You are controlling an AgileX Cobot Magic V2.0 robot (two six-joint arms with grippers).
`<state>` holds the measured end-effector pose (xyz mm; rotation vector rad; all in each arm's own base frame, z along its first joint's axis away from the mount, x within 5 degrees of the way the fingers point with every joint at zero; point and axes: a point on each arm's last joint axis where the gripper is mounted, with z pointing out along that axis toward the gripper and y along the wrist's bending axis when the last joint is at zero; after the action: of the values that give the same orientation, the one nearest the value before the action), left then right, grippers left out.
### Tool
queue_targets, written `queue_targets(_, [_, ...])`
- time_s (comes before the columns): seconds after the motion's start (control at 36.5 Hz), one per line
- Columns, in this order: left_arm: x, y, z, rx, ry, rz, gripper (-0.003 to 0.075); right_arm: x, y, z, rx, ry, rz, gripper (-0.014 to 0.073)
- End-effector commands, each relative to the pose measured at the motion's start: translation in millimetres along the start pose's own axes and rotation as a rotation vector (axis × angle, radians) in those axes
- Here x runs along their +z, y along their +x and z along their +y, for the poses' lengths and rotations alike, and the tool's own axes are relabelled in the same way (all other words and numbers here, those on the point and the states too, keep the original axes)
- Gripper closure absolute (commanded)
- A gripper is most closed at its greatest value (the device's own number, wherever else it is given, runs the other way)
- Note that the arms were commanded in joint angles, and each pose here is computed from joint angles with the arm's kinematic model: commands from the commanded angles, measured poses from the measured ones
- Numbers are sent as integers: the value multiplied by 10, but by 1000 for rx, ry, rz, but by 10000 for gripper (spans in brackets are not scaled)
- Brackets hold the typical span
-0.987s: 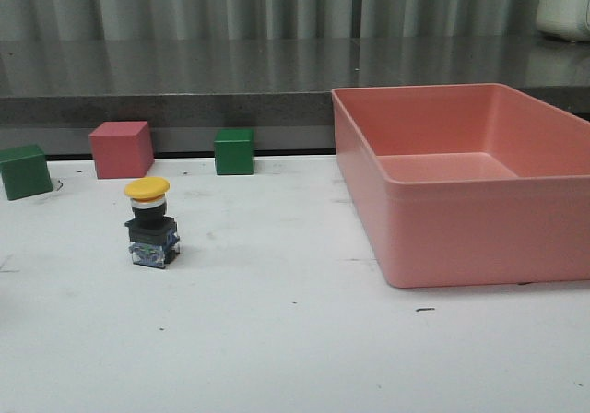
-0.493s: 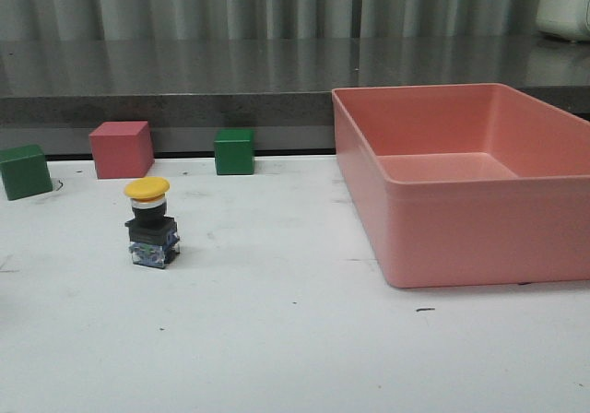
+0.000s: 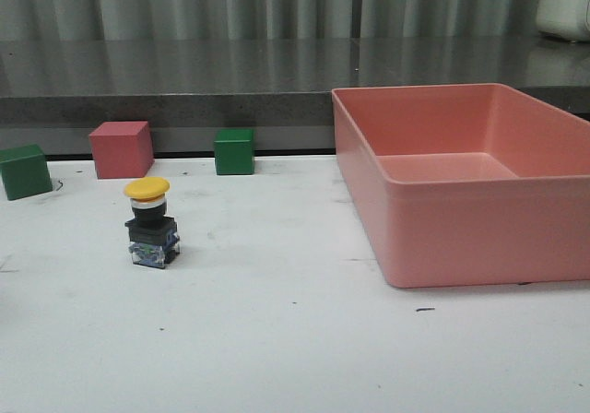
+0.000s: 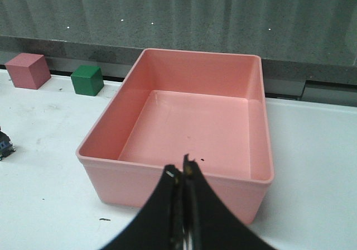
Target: Place and stand button with both arms
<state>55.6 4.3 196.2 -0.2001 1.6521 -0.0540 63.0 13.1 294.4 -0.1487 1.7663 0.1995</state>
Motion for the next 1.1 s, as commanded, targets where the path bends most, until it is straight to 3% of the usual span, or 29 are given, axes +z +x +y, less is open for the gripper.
queue_targets(0.0, [-16,-50,-4,-11,10,-89,740,-21,-151,8,-26,-3,-100,662])
queue_targets(0.3, [-16,-50,-4,-11,10,-89,740,1,-38,-2,-34,10,-149,662])
queue_targets(0.58, [-16,-50,-4,-11,10,-89,740,61,521,-104,9,131,-250,662])
queue_targets(0.77, [-16,-50,-4,-11,10,-89,740,106,923,-149,61,178,-221,662])
queue_targets(1.07, [-16,-52,-4,-11,10,-91,740,102,1033,-147,70,183,-122,662])
